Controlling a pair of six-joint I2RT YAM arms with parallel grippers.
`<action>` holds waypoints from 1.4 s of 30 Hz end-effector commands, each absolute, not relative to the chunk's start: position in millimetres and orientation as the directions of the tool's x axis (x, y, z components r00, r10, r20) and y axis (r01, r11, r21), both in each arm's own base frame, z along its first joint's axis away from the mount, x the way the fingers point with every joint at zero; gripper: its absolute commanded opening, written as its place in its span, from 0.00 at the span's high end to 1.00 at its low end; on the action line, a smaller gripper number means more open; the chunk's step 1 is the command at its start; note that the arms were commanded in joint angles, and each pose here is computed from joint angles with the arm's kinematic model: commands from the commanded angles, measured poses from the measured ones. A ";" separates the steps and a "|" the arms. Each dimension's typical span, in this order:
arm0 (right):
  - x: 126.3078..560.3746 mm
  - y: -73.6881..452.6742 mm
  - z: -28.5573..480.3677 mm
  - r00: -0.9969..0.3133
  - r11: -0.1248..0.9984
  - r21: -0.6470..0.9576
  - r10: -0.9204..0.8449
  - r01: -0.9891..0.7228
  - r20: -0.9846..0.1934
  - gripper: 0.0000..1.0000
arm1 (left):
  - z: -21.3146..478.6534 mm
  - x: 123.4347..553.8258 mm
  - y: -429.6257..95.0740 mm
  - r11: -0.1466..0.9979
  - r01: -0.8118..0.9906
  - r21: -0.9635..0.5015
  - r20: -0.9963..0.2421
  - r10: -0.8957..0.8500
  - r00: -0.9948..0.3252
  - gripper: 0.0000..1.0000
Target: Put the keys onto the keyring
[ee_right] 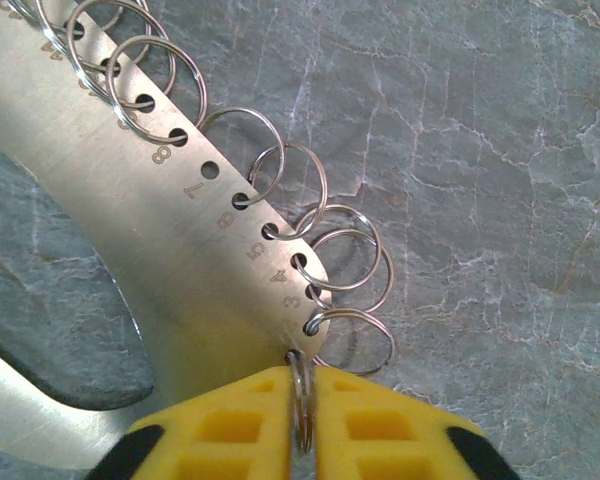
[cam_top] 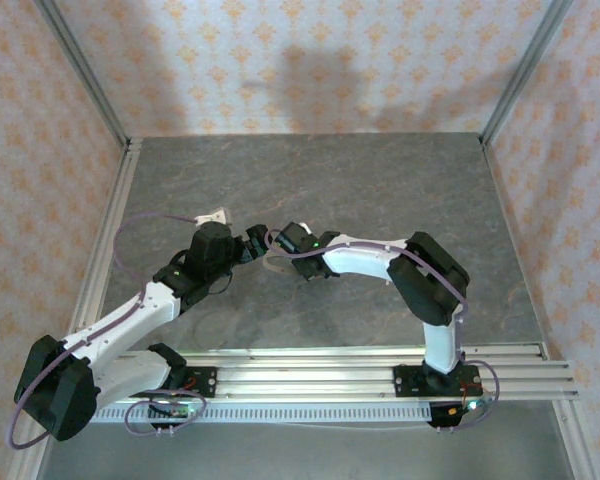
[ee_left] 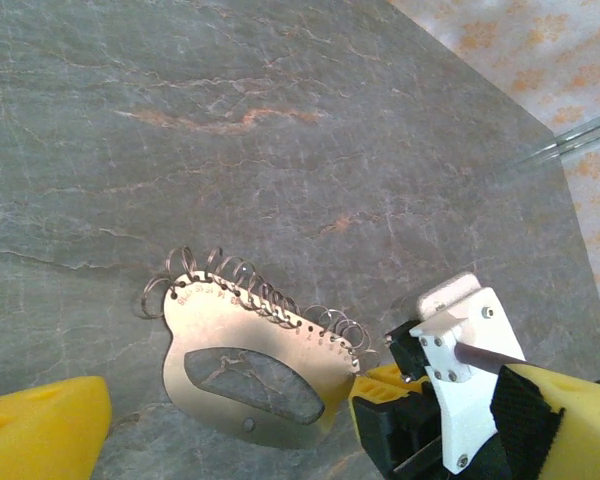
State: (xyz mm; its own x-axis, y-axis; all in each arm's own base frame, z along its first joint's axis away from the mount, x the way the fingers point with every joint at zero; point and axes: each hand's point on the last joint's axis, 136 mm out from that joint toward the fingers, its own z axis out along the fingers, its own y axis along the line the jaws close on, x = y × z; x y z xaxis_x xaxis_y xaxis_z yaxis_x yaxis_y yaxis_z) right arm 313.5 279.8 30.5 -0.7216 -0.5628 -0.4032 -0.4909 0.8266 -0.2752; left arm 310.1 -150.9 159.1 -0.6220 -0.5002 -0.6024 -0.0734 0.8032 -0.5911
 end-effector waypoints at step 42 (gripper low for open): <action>303.8 299.0 271.3 -0.770 0.401 0.721 0.056 -0.565 -0.635 1.00 | 212.8 315.5 -177.0 0.716 0.060 -0.695 -0.593 -0.524 -0.612 0.06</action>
State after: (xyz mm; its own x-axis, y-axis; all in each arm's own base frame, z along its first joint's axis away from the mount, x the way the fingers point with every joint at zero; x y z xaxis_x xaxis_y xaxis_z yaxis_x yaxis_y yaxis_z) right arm 314.8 292.3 231.9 -0.8033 0.0325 -0.5946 -0.4829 0.5489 0.6823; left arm 309.8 -167.8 185.5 -0.6339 -0.5203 -0.5722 -0.0084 0.7444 -0.6677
